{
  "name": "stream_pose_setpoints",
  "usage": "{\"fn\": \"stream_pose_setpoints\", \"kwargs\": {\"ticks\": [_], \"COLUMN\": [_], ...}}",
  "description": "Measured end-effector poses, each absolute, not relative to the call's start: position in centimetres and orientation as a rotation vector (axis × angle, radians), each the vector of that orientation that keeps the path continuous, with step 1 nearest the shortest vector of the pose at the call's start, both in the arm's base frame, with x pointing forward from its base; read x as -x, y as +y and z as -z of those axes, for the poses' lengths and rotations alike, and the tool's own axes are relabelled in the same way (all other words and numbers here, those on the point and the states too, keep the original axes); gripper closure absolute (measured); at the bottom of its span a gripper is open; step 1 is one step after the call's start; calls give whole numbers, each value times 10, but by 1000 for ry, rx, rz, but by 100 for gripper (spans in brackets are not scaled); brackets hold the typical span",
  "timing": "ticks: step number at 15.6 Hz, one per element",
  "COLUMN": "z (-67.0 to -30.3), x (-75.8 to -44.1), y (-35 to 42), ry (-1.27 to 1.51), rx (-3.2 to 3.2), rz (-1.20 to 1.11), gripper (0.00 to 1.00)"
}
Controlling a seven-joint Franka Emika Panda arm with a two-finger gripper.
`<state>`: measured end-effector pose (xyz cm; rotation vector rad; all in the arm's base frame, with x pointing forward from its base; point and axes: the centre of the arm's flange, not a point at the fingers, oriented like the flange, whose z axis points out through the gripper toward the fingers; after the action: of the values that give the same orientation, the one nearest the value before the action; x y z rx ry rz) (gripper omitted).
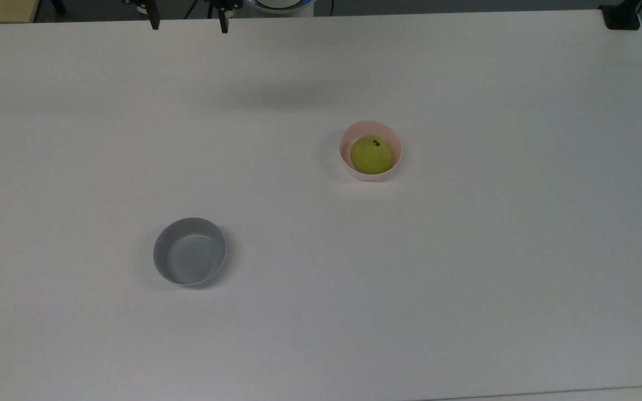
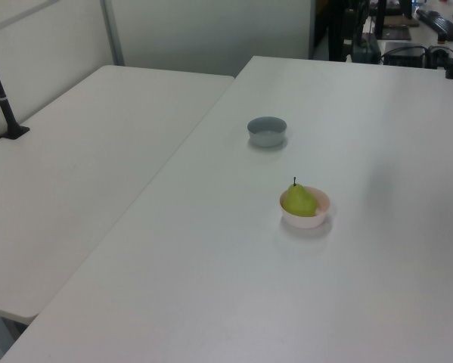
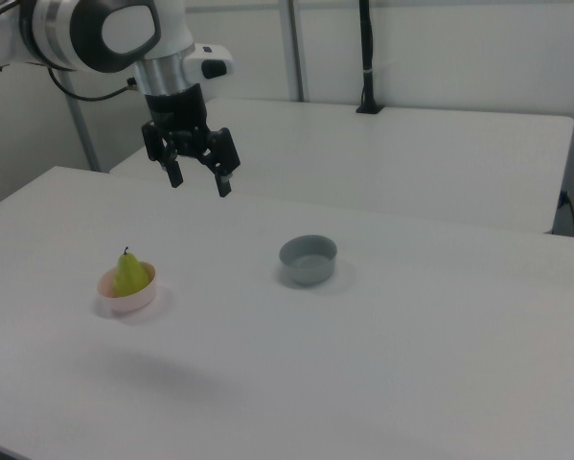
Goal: Place the pear in the bowl
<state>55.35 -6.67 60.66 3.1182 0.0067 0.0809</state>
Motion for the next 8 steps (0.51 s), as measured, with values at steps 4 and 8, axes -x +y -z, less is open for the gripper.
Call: {"fn": "stream_pose_setpoints", "kwargs": {"ticks": [4, 8], "z": [-609, -615], "x": [-556, -563], "y": [-86, -84], "ry": [81, 85], "rx": [-3108, -3117], "rz": [-117, -152], "gripper": [0, 0]}}
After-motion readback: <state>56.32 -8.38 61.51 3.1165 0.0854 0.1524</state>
